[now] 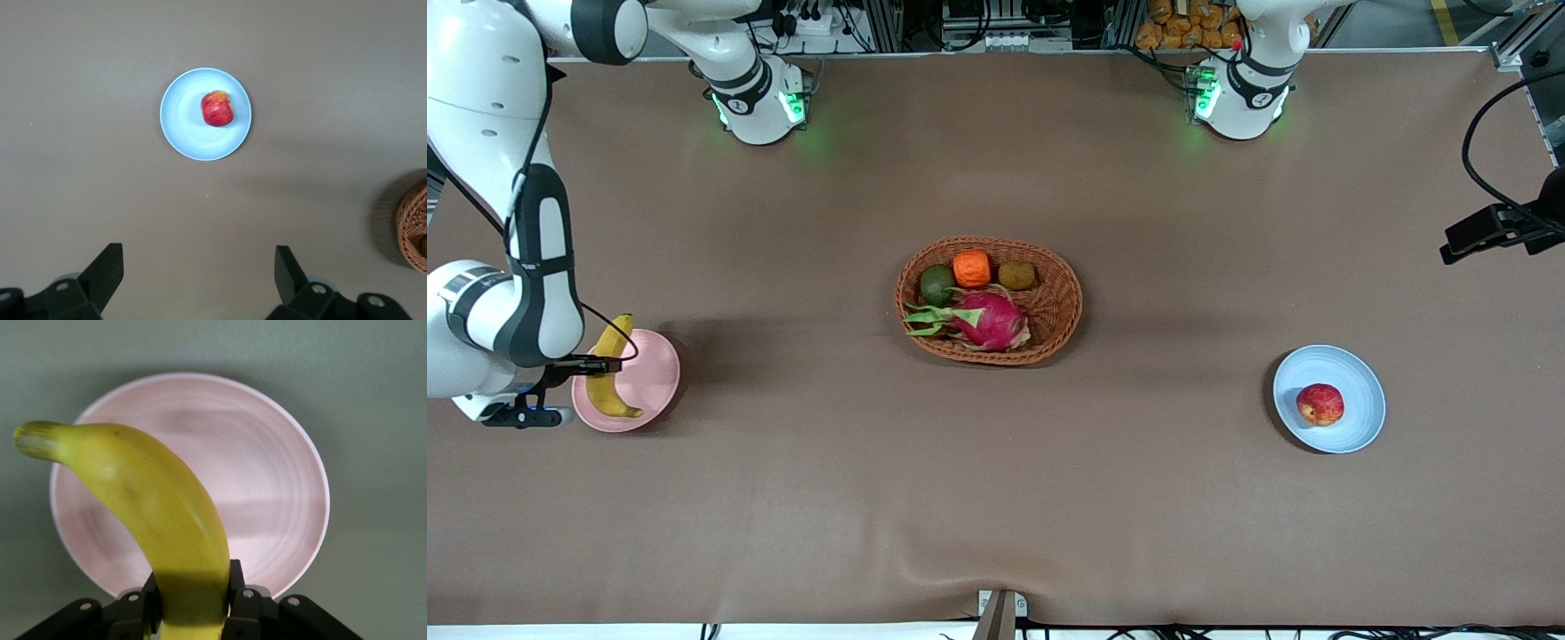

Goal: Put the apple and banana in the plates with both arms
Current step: 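Lower the banana onto the pink plate and open the right gripper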

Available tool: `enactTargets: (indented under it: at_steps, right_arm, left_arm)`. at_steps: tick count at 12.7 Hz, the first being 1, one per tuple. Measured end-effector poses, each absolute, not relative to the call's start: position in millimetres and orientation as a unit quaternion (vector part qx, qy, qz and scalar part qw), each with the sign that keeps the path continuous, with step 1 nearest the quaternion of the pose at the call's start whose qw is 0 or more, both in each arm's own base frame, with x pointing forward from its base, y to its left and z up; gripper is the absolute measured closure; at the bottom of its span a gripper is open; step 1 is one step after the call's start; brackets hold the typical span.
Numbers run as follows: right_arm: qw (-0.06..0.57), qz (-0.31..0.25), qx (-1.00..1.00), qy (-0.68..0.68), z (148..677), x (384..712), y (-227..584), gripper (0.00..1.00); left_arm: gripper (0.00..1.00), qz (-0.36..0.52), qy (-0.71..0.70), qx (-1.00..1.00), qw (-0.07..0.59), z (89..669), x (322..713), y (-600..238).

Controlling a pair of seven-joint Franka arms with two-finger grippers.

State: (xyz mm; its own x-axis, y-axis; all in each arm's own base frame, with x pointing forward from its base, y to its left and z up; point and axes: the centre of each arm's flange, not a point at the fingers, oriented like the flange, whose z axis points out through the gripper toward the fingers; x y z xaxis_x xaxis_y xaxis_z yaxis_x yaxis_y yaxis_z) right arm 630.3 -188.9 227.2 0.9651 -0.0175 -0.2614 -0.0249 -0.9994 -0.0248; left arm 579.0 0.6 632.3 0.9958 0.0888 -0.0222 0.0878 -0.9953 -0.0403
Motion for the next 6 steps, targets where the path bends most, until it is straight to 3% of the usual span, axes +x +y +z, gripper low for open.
enactTargets:
  at_steps: [3, 4, 6]
  right_arm:
    - [0.026, 0.142, -0.989, 0.017, 208.2, 624.1, -199.4, 0.59]
    - [0.027, 0.142, -0.989, 0.018, 206.8, 624.0, -200.5, 0.53]
    - [0.026, 0.134, -0.991, 0.013, 213.3, 630.2, -198.8, 0.31]
  left_arm:
    - [0.0, 0.013, -0.046, -0.998, 0.028, 633.6, 572.6, -2.0]
    - [0.0, 0.014, -0.048, -0.998, 0.031, 634.8, 567.2, -0.2]
    - [0.0, 0.015, -0.047, -0.998, 0.033, 639.0, 552.6, 2.5]
